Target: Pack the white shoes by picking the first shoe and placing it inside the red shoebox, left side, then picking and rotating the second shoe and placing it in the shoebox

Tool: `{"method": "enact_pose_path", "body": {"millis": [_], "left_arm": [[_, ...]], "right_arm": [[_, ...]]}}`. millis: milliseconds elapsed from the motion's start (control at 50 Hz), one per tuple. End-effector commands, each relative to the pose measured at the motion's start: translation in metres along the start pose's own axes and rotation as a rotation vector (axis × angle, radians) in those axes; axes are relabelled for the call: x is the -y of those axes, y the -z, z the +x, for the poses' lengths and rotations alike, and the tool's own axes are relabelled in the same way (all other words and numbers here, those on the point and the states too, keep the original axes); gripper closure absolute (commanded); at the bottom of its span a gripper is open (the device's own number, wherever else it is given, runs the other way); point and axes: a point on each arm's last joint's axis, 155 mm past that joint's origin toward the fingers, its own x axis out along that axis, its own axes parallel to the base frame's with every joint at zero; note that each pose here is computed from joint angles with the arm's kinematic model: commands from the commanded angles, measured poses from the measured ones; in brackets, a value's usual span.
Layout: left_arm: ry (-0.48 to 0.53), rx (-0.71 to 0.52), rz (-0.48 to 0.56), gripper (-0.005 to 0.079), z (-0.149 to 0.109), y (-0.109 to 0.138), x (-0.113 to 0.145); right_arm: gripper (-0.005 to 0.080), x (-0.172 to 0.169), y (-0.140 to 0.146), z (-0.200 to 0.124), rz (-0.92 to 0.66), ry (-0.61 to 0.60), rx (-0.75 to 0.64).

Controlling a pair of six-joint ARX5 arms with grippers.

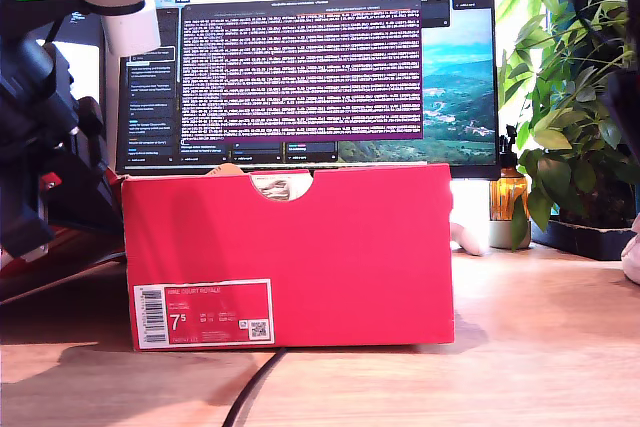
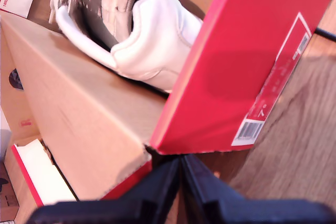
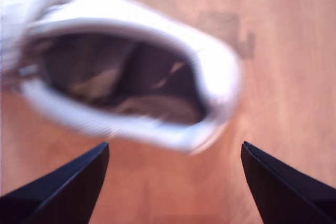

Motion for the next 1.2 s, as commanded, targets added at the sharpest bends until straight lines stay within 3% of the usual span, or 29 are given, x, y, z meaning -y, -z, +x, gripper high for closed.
{"method": "enact_pose_path", "body": {"millis": [0, 500, 900, 1180], "left_arm": [[-0.001, 0.016, -0.015, 0.076, 0.001, -0.006, -0.002], [0.006, 0.019, -0.015, 0.076, 0.001, -0.007, -0.001], [0.006, 0.019, -0.015, 0.076, 0.001, -0.007, 0.0], [0.006, 0.02, -0.015, 0.076, 0.001, -0.007, -0.001]], "right_arm": [[0.0015, 0.005, -0.006, 0.008, 0.116, 0.022, 0.019], [0.0015, 0.012, -0.02, 0.047, 0.158, 0.003, 0.05], [0.0017, 0.035, -0.05, 0.05, 0.219, 0.112, 0.109], [0.0023, 0.04, -0.049, 0.05, 0.242, 0.146, 0.078]]}}
